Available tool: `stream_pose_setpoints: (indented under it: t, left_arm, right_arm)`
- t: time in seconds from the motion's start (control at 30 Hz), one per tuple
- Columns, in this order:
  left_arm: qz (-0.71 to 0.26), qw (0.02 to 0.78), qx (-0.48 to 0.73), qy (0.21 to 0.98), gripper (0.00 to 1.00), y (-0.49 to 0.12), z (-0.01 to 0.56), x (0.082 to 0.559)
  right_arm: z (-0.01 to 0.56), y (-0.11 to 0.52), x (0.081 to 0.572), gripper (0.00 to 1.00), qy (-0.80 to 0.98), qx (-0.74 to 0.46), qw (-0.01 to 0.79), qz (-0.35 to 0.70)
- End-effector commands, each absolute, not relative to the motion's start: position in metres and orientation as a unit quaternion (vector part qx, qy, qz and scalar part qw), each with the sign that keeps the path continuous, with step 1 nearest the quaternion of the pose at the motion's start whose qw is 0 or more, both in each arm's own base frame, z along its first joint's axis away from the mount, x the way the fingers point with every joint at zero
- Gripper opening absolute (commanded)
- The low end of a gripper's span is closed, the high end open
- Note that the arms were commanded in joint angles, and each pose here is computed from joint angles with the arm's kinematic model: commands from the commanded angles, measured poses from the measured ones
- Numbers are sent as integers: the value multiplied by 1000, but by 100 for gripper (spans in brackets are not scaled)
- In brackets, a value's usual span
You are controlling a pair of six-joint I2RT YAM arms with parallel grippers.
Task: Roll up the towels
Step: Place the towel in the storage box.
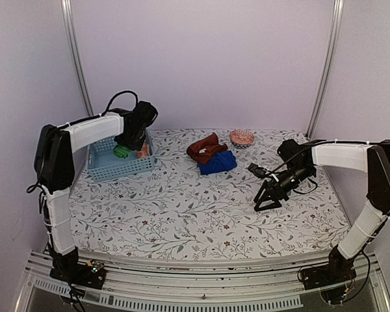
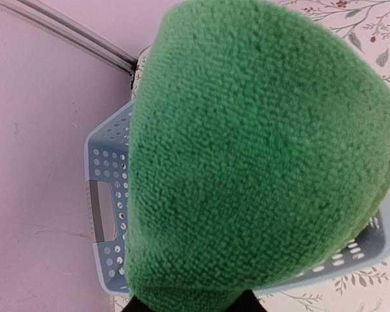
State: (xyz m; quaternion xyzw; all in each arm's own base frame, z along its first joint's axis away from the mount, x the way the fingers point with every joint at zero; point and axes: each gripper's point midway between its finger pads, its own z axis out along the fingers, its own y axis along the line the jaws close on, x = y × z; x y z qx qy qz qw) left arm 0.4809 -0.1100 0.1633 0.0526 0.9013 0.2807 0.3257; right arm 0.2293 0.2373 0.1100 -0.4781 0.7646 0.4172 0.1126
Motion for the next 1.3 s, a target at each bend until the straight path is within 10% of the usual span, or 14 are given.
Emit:
stream_pose_setpoints:
  t: [0.0,1.27]
  left_arm:
    - [279,299,-9,913,0,-77,152,497]
    - [159,199,-207,945,0,-77,31,536]
  right_arm:
    - [109,237,225,75,760,-486,112,417]
    - [94,239,218,80,764,-494,86,407]
